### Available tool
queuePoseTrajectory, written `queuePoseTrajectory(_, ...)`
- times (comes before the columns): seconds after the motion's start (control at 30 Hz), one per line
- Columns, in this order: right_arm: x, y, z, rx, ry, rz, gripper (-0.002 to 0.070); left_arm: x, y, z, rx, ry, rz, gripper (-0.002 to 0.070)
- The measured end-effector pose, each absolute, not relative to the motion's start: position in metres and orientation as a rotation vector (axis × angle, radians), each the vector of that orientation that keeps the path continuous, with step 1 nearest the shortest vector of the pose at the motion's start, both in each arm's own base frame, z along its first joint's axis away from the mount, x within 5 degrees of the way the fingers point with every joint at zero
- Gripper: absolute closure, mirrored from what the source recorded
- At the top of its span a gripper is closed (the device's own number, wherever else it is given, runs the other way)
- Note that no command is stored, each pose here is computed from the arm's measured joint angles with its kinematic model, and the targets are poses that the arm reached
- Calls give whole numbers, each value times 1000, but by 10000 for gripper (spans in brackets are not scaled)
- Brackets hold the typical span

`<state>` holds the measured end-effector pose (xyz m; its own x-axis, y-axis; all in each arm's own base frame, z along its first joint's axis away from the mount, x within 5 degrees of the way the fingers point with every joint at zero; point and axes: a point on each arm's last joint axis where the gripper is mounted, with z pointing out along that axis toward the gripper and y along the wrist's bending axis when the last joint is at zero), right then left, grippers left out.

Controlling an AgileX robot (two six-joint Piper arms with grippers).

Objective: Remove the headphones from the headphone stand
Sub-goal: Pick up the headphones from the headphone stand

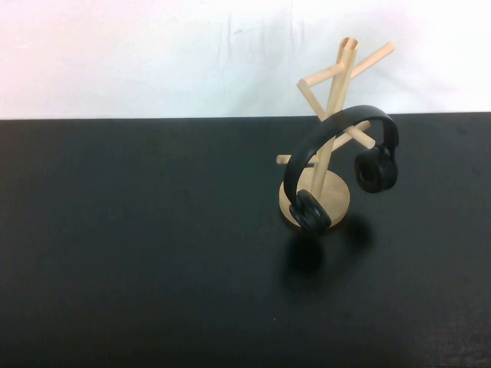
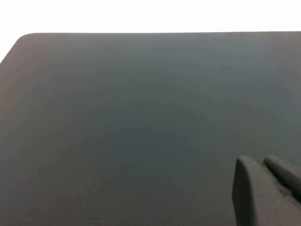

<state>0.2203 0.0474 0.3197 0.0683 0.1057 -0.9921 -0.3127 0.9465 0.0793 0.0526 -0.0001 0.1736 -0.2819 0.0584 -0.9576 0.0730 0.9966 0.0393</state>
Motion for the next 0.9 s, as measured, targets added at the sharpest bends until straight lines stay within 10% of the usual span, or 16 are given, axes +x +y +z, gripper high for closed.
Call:
queuePoseTrajectory(0.23,253,75,288,-703,1463,14,636,53,0,174,95,1858,-14,673)
queuePoseTrajectory(0.5,291,84,271,-723,1503,19,308,53,0,174,95,1858,-14,673)
queuePoseTrajectory(0.9,324,98,254,-945,1462,-79,301,53,0,174,95,1858,-14,673)
